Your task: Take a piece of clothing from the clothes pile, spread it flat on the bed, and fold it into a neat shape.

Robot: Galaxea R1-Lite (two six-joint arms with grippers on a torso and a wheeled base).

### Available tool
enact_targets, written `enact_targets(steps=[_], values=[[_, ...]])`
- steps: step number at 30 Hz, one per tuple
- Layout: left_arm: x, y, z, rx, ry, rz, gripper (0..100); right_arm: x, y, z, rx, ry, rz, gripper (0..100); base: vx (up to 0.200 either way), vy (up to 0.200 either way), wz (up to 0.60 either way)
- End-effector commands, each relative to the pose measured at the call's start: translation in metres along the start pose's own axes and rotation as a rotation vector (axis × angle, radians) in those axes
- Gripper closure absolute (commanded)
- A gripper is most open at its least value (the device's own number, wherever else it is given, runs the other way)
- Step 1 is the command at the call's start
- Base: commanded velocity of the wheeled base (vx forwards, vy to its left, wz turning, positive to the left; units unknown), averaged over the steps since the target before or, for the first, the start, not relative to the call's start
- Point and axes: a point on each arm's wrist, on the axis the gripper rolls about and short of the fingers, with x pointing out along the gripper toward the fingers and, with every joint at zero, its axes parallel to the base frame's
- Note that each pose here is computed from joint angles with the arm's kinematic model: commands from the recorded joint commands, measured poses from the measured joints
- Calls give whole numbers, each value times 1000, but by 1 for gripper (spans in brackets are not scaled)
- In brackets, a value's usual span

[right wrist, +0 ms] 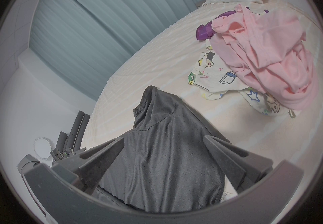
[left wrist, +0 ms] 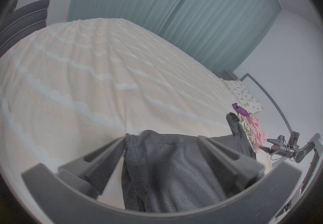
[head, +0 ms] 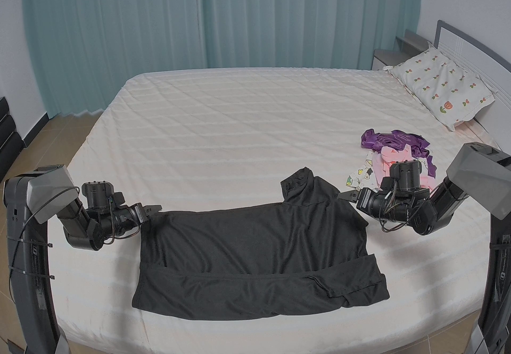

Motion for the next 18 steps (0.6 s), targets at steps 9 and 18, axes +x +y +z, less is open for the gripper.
enact_targets(steps=[9, 18], values=[[-5, 2, -10, 27, 27, 24, 100, 18, -2, 5, -6, -18, 11, 0, 0, 0, 0], [-10, -2, -1, 25, -95, 46, 100, 56, -4, 13, -117, 10, -19, 0, 0, 0, 0]])
